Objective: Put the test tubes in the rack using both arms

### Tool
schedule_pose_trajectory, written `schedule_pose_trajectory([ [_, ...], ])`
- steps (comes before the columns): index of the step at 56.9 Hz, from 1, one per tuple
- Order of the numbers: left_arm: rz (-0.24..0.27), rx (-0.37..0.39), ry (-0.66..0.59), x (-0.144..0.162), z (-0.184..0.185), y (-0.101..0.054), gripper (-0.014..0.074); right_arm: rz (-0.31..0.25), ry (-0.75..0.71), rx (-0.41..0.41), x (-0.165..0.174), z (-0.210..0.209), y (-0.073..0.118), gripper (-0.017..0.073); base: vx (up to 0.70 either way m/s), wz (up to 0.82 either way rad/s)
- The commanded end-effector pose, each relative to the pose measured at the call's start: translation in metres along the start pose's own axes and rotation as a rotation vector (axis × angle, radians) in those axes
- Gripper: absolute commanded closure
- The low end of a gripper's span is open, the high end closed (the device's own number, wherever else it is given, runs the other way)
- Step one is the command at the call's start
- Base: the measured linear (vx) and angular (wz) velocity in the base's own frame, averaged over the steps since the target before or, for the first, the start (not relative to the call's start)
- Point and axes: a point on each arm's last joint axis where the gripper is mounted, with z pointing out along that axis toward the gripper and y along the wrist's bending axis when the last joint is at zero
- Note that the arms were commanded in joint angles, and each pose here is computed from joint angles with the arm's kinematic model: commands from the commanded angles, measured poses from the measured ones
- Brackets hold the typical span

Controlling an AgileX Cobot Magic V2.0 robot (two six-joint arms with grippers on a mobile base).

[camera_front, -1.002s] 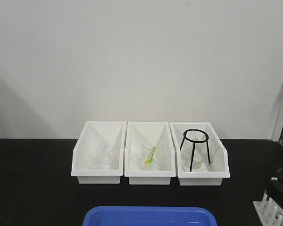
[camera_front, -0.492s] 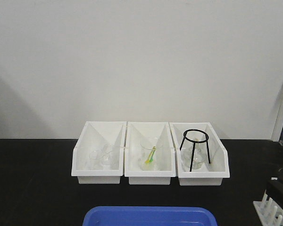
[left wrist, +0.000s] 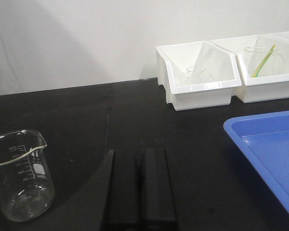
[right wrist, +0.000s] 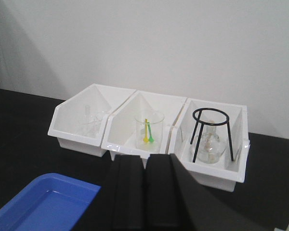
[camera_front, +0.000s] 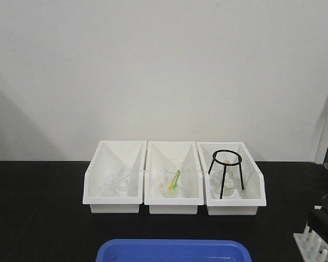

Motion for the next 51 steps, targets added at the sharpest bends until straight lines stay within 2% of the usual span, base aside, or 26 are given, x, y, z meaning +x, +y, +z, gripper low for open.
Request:
schedule_pose_trajectory([
  [1,0.001,0.001,-0.061,0.001,0.001,0.000,0.0614,-0.016,-0.068,-0.012,-0.003,-0.003,0.001,0.0567,0.00,0.00],
  [7,0.001,0.001,-0.061,0.001,0.001,0.000,0.0614,-0.052,-0.026,-0.013,0.028,-0.010,0.000,0.0567,0.00,0.00],
  [15,0.001,0.001,-0.061,0.001,0.001,0.000,0.0614,-0.055,0.003,-0.002,0.077,-0.027,-0.002,0.0567,0.00,0.00],
  [22,0.001,0.001,-0.061,0.001,0.001,0.000,0.0614,-0.007,0.000,0.107,0.113,-0.043,-0.012,0.0567,0.00,0.00],
  [28,0.001,0.001,-0.061,0.001,0.001,0.000,0.0614,0.005,-0.048,0.209,0.135,-0.055,-0.018,0.0567,0.00,0.00],
  [36,0.001,0.001,-0.061,0.001,0.001,0.000,0.0614,0.016,-0.109,0.288,0.143,-0.067,-0.020,0.0567,0.00,0.00],
  [43,0.001,0.001,-0.060,0.001,0.001,0.000,0.0614,0.004,-0.133,0.295,0.141,-0.069,-0.020,0.0567,0.00,0.00],
  [46,0.001,0.001,-0.060,0.001,0.001,0.000,0.0614,0.025,-0.136,0.293,0.141,-0.069,-0.019,0.0567,0.00,0.00],
  [51,0.001,0.001,-0.060,0.001,0.001,0.000,0.0614,0.022,-0.134,0.293,0.142,-0.069,-0.019,0.0567,0.00,0.00],
])
